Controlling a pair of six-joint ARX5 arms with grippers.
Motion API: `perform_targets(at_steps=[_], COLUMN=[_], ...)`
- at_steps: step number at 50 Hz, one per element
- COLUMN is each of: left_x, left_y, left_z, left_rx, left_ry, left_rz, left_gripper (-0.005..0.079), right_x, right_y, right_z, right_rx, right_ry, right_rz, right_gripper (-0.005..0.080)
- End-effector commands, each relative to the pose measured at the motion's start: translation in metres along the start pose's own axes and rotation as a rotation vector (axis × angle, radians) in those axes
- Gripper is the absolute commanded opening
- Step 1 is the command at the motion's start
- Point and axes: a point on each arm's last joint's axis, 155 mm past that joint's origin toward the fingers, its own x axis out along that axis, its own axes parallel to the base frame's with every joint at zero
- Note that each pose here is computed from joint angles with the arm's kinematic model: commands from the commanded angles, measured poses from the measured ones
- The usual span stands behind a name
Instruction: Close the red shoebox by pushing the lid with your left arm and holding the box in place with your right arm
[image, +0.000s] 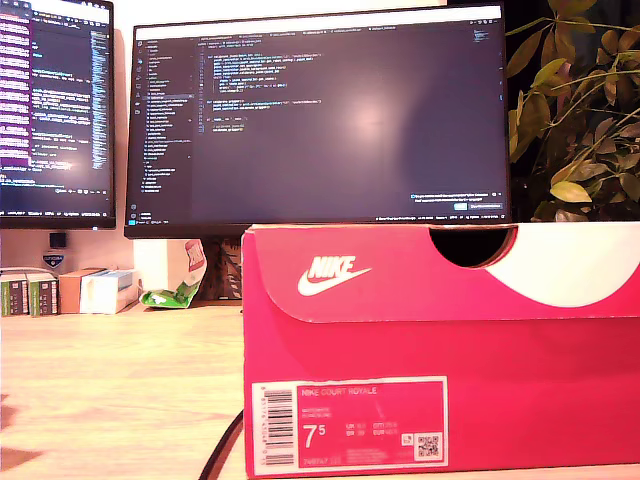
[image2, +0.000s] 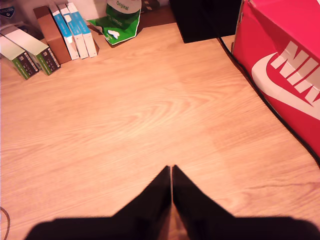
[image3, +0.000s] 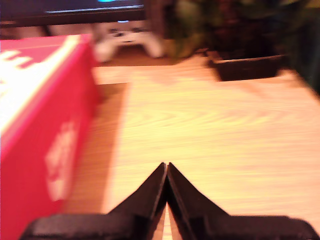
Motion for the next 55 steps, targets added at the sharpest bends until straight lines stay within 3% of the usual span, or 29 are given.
perform_targets(at_steps=[1,31,43,55], left_x=[0.002,0.002,-0.012,-0.021], left_y=[0.001,0.001,0.012,0.034], left_z=[-0.003,-0.001,0.020,0.024], left_rx=[-0.006,0.000,-0.041,-0.090], left_ry=[0.003,-0.003,-0.116,-0.185], left_rz=[0.004,0.005,0.035,0.112], left_gripper=[-0.0019,-0.0019,-0.0019,-0.0019], right_x=[0.002,0.002,0.002,0.002], right_y=[0.001,0.001,0.001,0.001], right_z=[-0.004,-0.004,-0.004,-0.004], right_rx=[0.005,0.005,0.005,0.005], right_ry=[0.000,0.000,0.000,0.000], right_rz=[0.008,0.007,0.007,0.007], right_gripper=[-0.0012,-0.0012,-0.0012,-0.0012])
